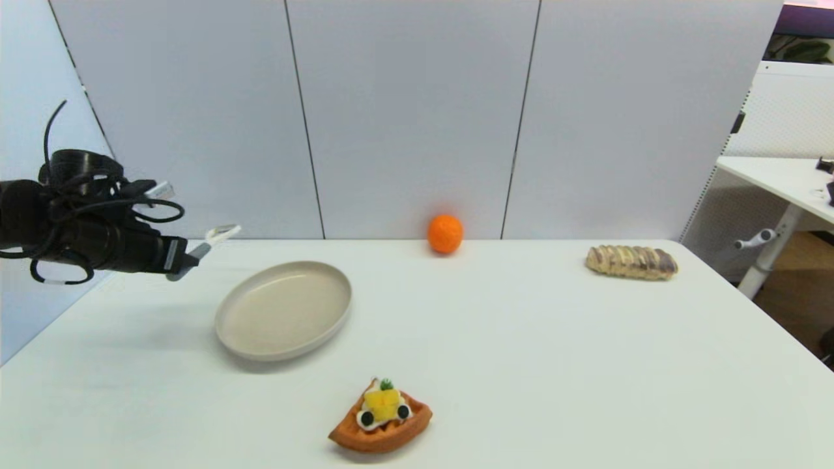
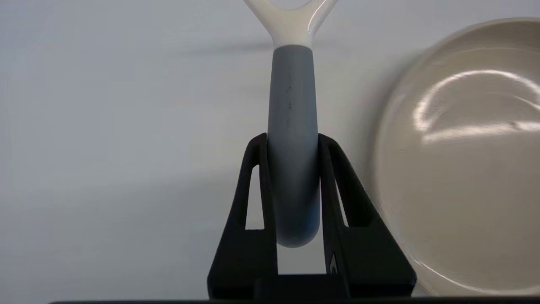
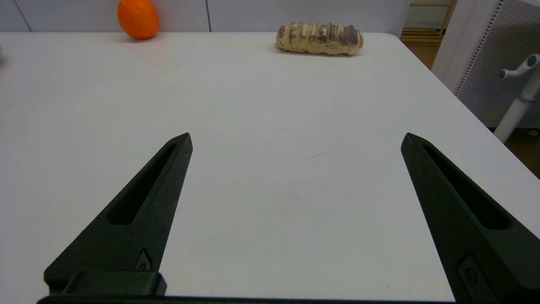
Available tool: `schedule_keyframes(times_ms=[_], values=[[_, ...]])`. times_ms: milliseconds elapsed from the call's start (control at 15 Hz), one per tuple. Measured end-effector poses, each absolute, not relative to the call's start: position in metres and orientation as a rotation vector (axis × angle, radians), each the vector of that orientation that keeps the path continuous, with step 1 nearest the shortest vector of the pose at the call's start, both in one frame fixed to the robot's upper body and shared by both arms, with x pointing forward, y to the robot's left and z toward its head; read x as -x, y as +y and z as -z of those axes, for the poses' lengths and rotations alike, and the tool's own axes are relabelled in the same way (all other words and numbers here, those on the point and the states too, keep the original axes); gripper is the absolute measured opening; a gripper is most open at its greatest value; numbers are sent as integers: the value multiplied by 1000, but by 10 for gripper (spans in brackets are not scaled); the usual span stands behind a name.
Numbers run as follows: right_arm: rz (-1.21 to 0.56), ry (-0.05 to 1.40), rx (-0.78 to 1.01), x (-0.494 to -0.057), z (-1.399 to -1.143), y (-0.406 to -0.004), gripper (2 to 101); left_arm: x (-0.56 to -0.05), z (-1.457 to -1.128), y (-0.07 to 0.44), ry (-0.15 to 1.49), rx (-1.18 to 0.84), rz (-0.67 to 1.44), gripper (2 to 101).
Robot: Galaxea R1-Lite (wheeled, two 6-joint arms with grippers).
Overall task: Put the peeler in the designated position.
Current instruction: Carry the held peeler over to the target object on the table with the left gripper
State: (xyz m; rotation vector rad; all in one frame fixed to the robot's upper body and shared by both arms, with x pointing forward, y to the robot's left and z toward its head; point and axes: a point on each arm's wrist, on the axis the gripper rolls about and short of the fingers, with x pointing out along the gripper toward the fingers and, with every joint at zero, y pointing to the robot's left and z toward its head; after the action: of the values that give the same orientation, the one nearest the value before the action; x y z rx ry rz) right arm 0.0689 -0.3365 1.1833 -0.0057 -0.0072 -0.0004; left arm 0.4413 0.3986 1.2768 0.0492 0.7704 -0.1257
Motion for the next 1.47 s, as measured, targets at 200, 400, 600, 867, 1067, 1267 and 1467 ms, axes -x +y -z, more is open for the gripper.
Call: schedule_keyframes(times_ms=[200, 400, 600, 867, 1067, 1267, 1467], values=[[0, -8, 5, -69, -1183, -336, 980, -434, -1255, 405, 799, -4, 82, 188], [0, -8, 5, -69, -1183, -336, 980, -428, -1241, 404, 848, 13, 82, 188], [0, -8, 6, -69, -1183, -336, 980, -425, -1234, 403, 876, 18, 87, 188], [0, -7, 6, -69, -1183, -336, 980, -422, -1226, 400, 906, 22, 97, 188], [0, -7, 6, -69, -1183, -336, 980, -422, -1224, 399, 915, 22, 101, 188], [0, -7, 6, -69, -1183, -336, 980, -422, -1222, 398, 923, 23, 103, 188], [0, -8, 5, -69, -1183, -336, 980, -420, -1219, 398, 936, 22, 107, 188]])
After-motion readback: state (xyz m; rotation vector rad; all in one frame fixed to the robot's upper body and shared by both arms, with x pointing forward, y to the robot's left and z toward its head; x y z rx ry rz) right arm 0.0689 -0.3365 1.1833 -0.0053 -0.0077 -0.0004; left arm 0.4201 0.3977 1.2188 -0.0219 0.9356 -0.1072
